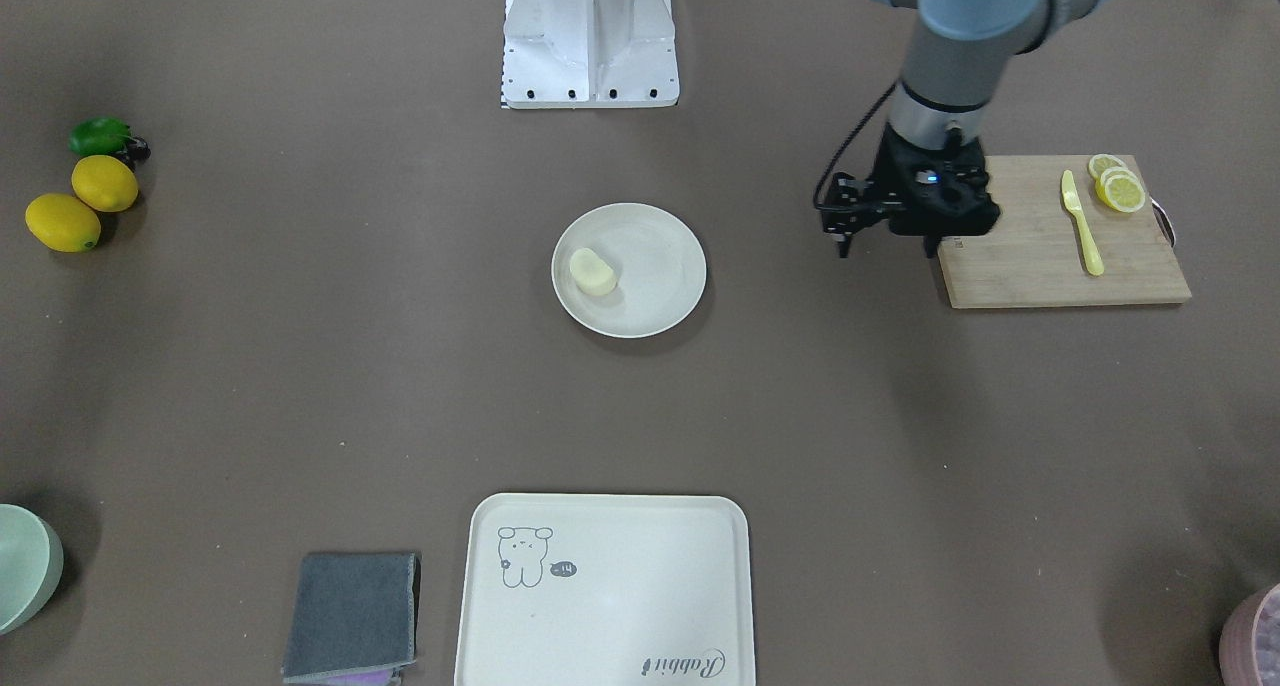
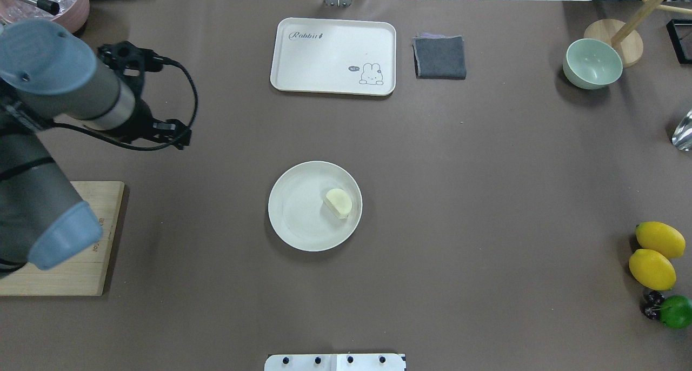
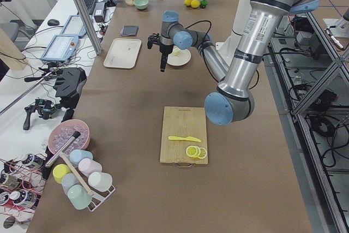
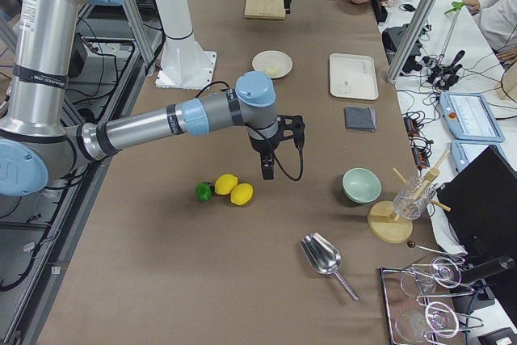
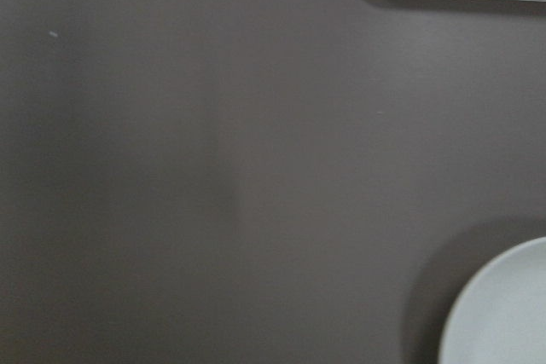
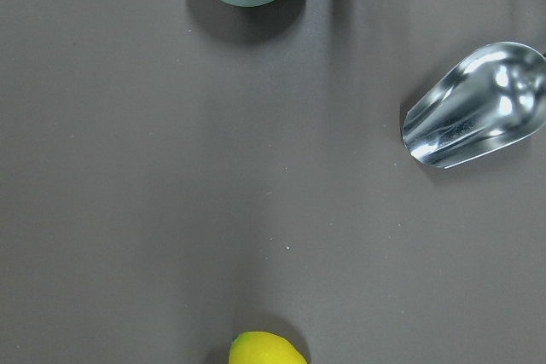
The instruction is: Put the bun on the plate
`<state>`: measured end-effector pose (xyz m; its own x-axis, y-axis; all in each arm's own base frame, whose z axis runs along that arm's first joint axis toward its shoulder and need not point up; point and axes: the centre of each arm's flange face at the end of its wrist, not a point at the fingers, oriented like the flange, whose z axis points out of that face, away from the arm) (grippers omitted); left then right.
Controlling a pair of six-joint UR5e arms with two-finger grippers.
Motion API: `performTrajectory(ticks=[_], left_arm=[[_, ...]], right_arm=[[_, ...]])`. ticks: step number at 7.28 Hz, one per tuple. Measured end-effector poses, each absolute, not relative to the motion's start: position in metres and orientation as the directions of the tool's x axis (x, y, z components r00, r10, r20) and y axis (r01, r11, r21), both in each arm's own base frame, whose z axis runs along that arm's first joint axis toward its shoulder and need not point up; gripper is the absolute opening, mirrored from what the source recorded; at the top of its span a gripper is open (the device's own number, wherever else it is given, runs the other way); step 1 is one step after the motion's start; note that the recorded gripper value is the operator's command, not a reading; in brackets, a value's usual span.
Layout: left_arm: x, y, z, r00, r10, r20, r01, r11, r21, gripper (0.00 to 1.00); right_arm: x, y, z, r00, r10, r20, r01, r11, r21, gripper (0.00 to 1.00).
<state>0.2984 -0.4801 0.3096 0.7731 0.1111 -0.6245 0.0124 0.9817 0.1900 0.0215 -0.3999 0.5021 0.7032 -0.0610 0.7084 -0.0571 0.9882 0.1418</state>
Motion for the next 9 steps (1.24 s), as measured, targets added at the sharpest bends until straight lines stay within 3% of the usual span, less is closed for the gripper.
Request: performTrajectory(ticks=[4, 7, 9], left_arm=[[0.068, -0.514, 0.468, 0.793, 0.252, -0.554, -0.166, 0.965, 0.201, 0.98], [-0.033, -0.472, 0.575, 0.775, 0.205, -0.598, -0.168, 0.979, 0.119, 0.98], [-0.056, -0.444, 0.606, 0.766, 0.142, -0.627, -0.129, 0.989, 0.066, 0.98]], right_arm=[[0.022, -0.395, 0.511, 0.706, -0.046, 0.707, -0.057, 0.991, 0.121, 1.00], [0.024, -0.382, 0.529, 0.711, -0.053, 0.701, -0.030, 0.994, 0.105, 1.00], [0.025, -0.381, 0.536, 0.713, -0.056, 0.699, -0.020, 0.995, 0.101, 1.00]])
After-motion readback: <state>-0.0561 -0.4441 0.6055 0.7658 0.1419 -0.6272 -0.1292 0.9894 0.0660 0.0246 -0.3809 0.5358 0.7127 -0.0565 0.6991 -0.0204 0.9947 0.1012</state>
